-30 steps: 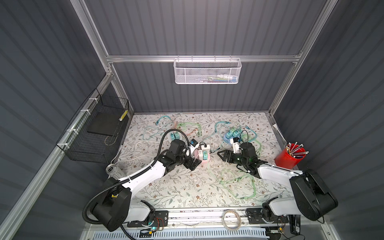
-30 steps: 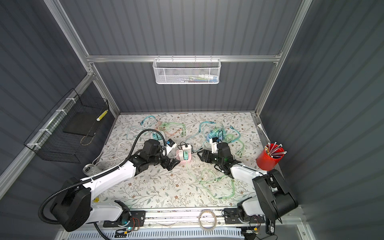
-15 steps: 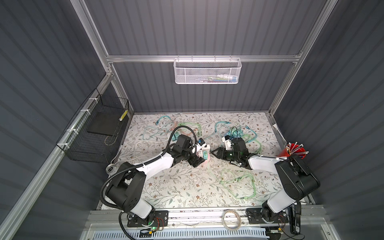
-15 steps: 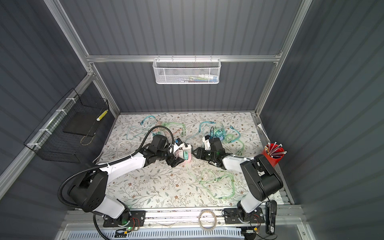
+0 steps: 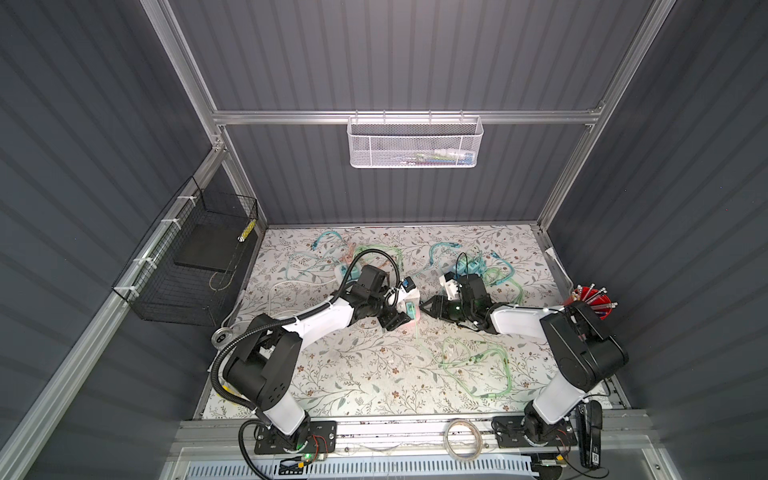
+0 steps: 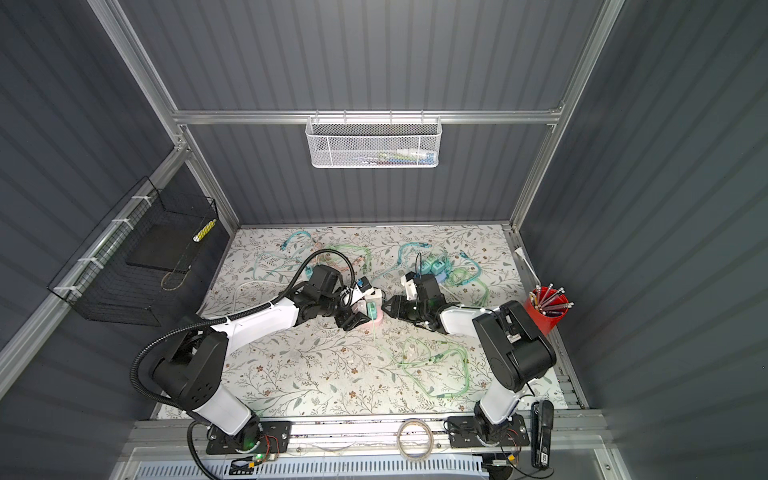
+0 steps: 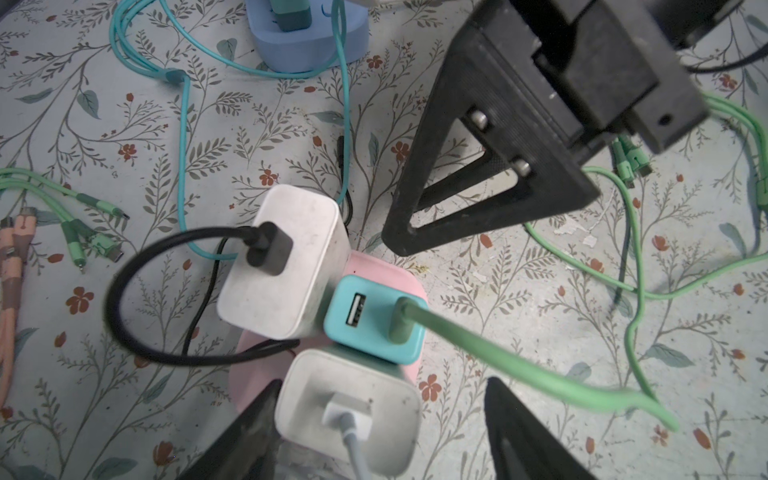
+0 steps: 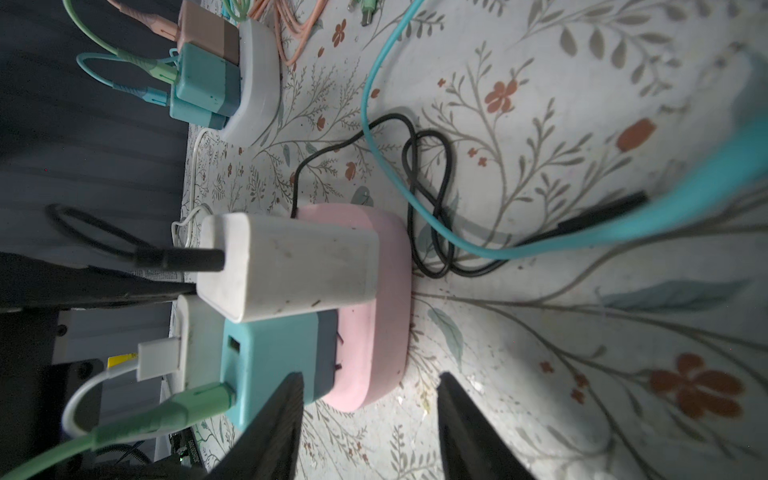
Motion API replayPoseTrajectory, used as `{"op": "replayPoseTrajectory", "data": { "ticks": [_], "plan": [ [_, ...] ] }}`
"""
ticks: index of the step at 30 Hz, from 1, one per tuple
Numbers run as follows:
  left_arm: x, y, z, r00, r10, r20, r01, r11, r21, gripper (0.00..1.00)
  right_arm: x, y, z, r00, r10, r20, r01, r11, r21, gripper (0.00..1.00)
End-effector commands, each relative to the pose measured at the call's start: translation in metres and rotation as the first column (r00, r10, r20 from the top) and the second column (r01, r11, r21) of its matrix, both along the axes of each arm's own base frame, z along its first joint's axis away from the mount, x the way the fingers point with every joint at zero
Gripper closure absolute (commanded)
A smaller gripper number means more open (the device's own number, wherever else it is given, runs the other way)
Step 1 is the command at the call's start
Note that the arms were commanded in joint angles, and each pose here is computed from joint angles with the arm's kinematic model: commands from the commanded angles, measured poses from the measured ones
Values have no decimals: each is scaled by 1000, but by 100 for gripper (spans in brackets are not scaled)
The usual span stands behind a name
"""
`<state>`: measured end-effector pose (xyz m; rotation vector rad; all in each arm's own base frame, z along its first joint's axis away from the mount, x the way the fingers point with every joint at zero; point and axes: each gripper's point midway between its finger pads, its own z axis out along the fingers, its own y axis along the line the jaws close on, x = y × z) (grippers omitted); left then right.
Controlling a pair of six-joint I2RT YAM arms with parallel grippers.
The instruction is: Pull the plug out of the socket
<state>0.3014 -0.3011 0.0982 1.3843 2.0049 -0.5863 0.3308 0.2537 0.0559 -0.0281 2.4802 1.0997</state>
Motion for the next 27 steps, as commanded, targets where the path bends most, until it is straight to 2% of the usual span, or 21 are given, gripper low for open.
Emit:
{"op": "replayPoseTrajectory", "data": {
  "ticks": [1, 4, 14, 19, 27],
  "plan": [
    [-8, -5, -5, 998, -42, -48, 42, 999, 6, 31, -1, 4, -2, 1000, 13, -26, -13, 1000, 0, 46],
    [-7, -7, -5, 998, -39, -52, 39, 999, -7, 33, -1, 4, -2, 999, 16, -30, -16, 1000, -2, 46],
    [-10, -25, -7, 997, 7, -75, -10, 999, -37, 54, 1, -2, -2, 999, 4, -45, -4, 1000, -8, 46],
    [-11, -34, -11, 995, 54, -80, -56, 998, -23, 62, 1, -7, -3, 999, -6, -53, 5, 1000, -19, 46],
    [-9, -41, -18, 987, 145, -67, -147, 989, -23, 63, -3, -23, -9, 997, -25, -70, 22, 999, -44, 46]
  ]
}}
